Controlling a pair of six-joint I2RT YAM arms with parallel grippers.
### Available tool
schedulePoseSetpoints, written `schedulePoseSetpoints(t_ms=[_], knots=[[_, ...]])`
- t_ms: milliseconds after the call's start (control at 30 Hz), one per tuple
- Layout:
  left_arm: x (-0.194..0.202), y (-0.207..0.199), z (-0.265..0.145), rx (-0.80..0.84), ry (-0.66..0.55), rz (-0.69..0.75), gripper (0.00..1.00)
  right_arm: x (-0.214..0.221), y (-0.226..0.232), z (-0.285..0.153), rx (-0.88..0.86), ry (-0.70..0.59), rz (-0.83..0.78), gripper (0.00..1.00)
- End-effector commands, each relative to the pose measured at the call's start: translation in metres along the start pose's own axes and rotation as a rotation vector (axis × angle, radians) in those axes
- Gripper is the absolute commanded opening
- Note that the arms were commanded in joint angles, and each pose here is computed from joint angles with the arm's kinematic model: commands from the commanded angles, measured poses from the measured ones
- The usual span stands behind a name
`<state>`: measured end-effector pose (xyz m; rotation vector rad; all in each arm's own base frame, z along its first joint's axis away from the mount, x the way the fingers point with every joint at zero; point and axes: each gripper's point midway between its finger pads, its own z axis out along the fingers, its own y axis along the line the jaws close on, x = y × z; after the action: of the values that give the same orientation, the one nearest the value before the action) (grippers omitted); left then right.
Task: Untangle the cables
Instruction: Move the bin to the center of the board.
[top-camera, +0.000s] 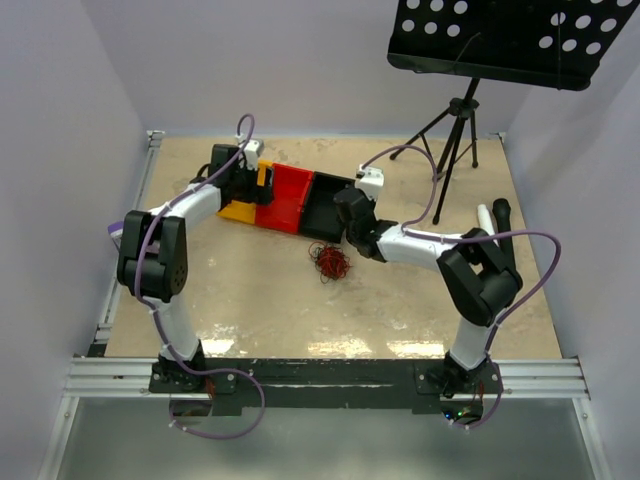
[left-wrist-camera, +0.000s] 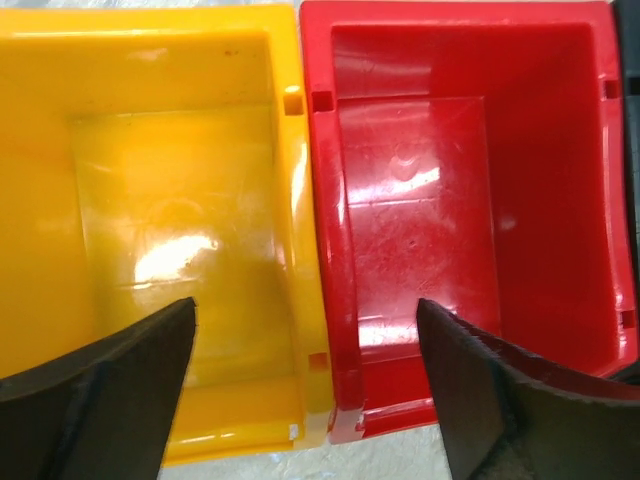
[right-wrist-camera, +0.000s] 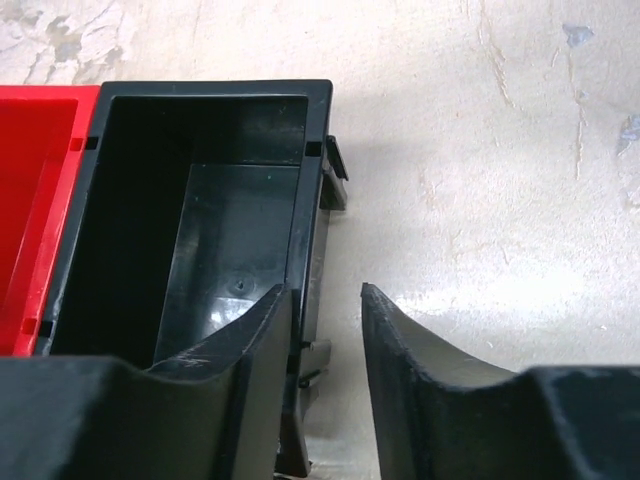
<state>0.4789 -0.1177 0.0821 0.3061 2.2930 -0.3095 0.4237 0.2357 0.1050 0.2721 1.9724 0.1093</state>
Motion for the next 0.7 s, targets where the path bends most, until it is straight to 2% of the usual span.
schedulePoseSetpoints(t_ms=[0,100,167,300,533,667], knots=[[-0.003,-0.026,0.006,0.079,-0.037,0.069,0.83,-0.019,0.004,0.008,0.015,-0.054,0.023,0.36],[0.014,-0.044,0.007,0.101,-0.007,0.16,0.77,-0.018,-0.002,0.01,0.033,-0.054,0.014,0.33],[0.024,-0.052,0.005,0.115,0.006,0.175,0.77,-0.017,-0.007,0.011,0.043,-0.051,0.01,0.33],[0.037,-0.062,-0.002,0.136,0.03,0.185,0.75,-0.012,-0.017,0.014,0.061,-0.037,0.008,0.34],[0.054,-0.068,-0.009,0.147,0.063,0.184,0.72,-0.007,-0.033,0.009,0.106,-0.008,0.021,0.44],[0.067,-0.089,-0.019,0.204,0.103,0.161,0.71,0.001,-0.04,0.007,0.123,0.029,0.016,0.45]])
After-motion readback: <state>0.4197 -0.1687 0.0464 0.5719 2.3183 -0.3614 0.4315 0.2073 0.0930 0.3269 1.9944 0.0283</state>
